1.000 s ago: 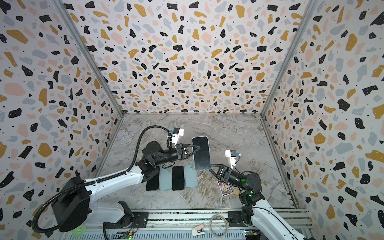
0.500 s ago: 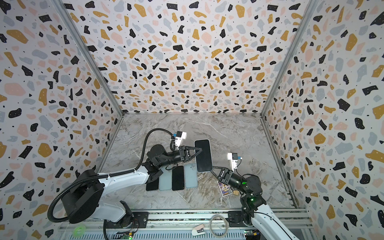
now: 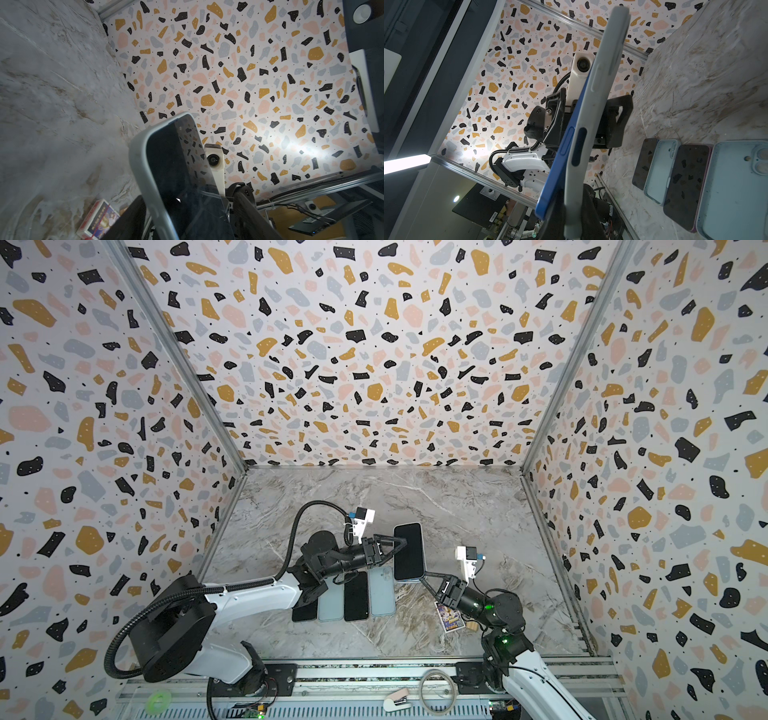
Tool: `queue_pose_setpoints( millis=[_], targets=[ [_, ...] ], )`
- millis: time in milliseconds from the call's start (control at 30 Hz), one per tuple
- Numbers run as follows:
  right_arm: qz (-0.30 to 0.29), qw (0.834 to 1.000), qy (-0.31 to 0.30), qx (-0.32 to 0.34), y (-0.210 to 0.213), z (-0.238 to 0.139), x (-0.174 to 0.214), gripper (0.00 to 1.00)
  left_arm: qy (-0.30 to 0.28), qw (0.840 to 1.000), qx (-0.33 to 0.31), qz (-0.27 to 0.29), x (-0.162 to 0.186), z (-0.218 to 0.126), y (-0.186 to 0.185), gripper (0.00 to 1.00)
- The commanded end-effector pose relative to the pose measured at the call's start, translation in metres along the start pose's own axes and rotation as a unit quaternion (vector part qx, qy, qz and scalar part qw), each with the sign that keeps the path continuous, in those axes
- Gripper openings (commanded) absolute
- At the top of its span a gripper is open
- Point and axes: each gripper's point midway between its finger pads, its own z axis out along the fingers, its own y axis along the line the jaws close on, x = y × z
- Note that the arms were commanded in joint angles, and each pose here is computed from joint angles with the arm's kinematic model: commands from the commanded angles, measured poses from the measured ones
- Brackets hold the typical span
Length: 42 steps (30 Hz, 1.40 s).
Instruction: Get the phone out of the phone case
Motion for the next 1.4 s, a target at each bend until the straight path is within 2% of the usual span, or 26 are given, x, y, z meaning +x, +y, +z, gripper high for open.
queue_pose_setpoints(
  millis=[0,133,267,333,433,533,633,733,800,1000,1067,1233,1367],
  targets=[
    [-0.029,0.999,-0.020,-0.034,0.022,-0.002,-0.008,0.00,-0.020,0.997,-0.029,0.063,-0.012,-0.004,-0.006,0.75],
    [-0.027,0.999,-0.020,-0.033,0.020,-0.003,-0.008,0.00,-0.050,0.985,-0.100,0.130,-0.028,-0.017,-0.002,0.80],
    [-0.026,0.999,-0.021,-0.034,0.020,-0.004,-0.007,0.00,-0.094,0.969,-0.133,0.183,-0.051,-0.036,-0.021,0.84],
    [-0.026,0.999,-0.022,-0.034,0.021,-0.005,-0.007,0.00,-0.110,0.959,-0.149,0.215,-0.062,-0.045,-0.034,0.87],
    [-0.026,0.999,-0.023,-0.034,0.021,-0.005,-0.007,0.00,-0.123,0.936,-0.175,0.278,-0.072,-0.058,-0.058,0.98],
    [-0.027,0.999,-0.022,-0.034,0.022,-0.005,-0.007,0.00,-0.113,0.904,-0.196,0.362,-0.067,-0.062,-0.084,0.99],
    [-0.027,0.999,-0.023,-0.033,0.020,-0.005,-0.007,0.00,-0.099,0.861,-0.234,0.441,-0.058,-0.063,-0.100,0.99],
    [-0.026,0.999,-0.021,-0.031,0.019,-0.005,-0.007,0.00,-0.080,0.810,-0.256,0.522,-0.037,-0.058,-0.115,0.98],
    [-0.026,0.999,-0.020,-0.031,0.019,-0.005,-0.007,0.00,-0.068,0.767,-0.277,0.575,-0.021,-0.055,-0.120,0.98],
    [-0.026,0.999,-0.019,-0.031,0.019,-0.004,-0.007,0.00,-0.010,0.659,-0.289,0.695,0.032,-0.042,-0.122,0.98],
    [-0.026,0.999,-0.019,-0.031,0.019,-0.005,-0.007,0.00,0.006,0.630,-0.289,0.721,0.045,-0.037,-0.120,0.97],
    [-0.028,0.999,-0.019,-0.032,0.021,-0.004,-0.007,0.00,0.037,0.588,-0.296,0.751,0.055,-0.027,-0.106,0.95],
    [-0.030,0.999,-0.019,-0.034,0.022,-0.005,-0.007,0.00,0.052,0.574,-0.303,0.759,0.060,-0.020,-0.097,0.94]
  ],
)
